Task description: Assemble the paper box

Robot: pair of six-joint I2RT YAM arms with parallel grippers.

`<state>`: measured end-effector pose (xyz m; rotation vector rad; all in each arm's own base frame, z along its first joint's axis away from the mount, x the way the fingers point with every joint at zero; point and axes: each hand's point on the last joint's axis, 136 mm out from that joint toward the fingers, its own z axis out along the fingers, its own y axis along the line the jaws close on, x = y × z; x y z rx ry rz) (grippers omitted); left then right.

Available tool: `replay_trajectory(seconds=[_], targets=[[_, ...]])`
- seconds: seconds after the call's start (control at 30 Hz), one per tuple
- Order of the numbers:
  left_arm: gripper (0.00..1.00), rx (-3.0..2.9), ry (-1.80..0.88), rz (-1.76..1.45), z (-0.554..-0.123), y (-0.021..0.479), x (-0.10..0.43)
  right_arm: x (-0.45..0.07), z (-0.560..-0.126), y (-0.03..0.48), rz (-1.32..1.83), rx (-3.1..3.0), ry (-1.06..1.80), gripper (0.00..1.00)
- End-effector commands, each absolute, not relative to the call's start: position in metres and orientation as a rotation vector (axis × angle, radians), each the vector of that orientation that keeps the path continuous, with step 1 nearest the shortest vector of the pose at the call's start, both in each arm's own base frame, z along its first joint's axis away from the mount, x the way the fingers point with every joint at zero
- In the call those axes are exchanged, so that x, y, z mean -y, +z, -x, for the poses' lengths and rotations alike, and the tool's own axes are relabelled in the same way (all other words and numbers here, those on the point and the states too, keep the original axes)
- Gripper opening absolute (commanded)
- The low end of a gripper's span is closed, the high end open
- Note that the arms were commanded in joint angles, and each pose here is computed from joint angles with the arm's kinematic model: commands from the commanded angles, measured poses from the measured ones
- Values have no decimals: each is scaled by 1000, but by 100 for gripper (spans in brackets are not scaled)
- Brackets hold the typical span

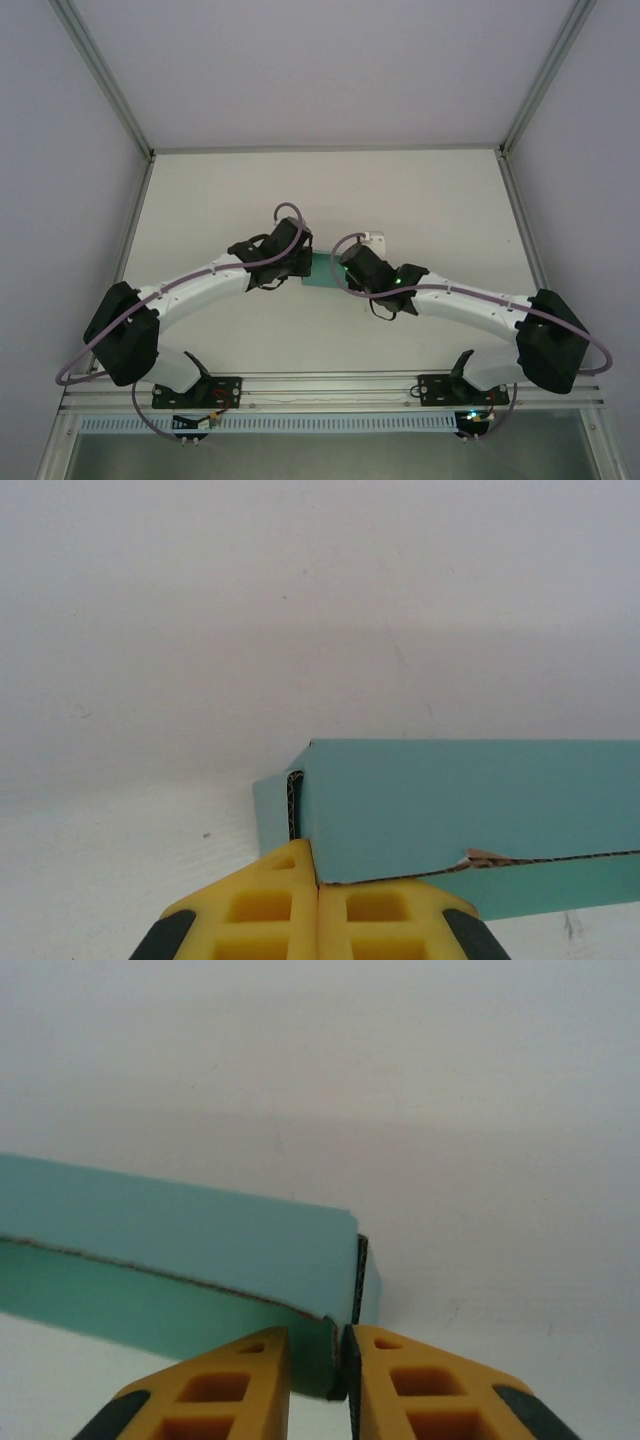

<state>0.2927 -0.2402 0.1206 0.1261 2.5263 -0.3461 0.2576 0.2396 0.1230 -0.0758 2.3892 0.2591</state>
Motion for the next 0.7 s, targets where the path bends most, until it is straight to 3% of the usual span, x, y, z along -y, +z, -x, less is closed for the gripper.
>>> replay_trajectory(seconds=[0.0,0.13,0.33,0.67], targets=[[0,-2807,-147,-200,-240,55,212,-242,-254,140,80,-2380,295,28],[0,-2793,-136,-218,-241,55,214,-244,-257,154,57,-2344,331,47],[0,-2777,-127,-267,-240,58,219,-235,-267,170,-2,-2306,327,63],[0,-2768,-129,-310,-241,64,222,-229,-301,159,-109,-2367,421,60]])
